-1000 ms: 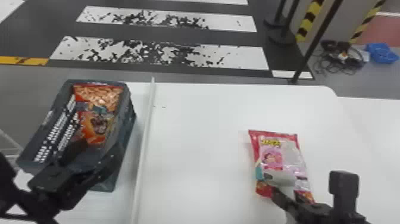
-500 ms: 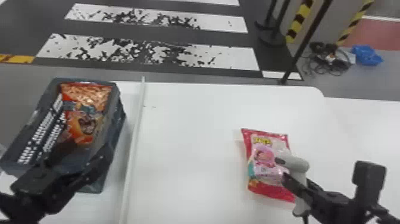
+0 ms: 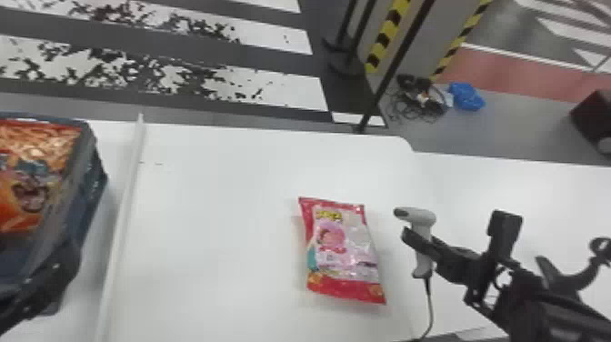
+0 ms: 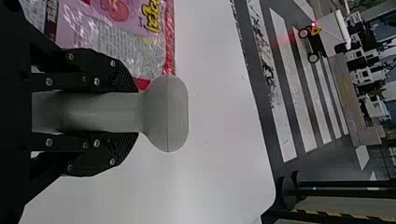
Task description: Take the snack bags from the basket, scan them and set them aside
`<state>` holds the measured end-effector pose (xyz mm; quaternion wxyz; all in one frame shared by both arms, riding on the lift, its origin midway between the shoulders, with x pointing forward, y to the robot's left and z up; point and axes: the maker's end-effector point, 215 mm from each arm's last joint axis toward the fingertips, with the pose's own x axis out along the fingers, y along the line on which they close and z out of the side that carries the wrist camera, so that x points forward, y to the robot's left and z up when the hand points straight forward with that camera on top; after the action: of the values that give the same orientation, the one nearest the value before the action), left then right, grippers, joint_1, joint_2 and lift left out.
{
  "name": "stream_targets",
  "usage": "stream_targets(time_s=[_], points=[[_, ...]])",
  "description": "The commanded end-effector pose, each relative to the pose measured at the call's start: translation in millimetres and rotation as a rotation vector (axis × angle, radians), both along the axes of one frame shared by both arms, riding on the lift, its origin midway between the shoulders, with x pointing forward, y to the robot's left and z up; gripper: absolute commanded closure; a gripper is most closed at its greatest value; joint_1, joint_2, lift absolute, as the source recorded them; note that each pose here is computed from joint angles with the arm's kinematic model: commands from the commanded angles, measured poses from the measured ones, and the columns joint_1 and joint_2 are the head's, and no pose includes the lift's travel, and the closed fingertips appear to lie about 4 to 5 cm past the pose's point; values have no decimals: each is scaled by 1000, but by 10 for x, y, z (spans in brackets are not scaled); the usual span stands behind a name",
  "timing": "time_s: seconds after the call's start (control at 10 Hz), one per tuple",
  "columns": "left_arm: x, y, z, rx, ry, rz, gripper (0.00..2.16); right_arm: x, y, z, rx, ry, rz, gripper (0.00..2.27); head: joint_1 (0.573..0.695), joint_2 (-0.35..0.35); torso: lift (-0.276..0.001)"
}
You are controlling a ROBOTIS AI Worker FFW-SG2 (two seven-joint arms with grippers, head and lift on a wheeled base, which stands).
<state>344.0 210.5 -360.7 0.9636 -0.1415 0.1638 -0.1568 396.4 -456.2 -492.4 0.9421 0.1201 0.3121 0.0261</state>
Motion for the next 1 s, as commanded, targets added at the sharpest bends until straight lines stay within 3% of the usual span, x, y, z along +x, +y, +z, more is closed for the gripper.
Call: stream_targets(time_s=[0.0,0.3,0.6,0.7,0.8,0.9], points=[[-98,-9,5,19,9,10,70,245,-405,-70,-37,-28,-21,2250,695,-349,-75],[-189,-56,12,21,17,24,70,460,-753,-238,-112,-45,15,2253,695,-350,-75],[-188,-220,18,16,11,11,70,448,-793,-550,-160,1,75,2233,695,-350,-75],[-182,-261,23,19,8,9,70,441,-717,-587,-163,3,94,2020,695,-350,-75],[-184,-276,23,15,9,9,70,427,-676,-595,-154,1,105,1123,695,-350,-75],[-181,-289,27,15,8,7,70,424,-682,-569,-155,-6,106,9,695,-350,-75]])
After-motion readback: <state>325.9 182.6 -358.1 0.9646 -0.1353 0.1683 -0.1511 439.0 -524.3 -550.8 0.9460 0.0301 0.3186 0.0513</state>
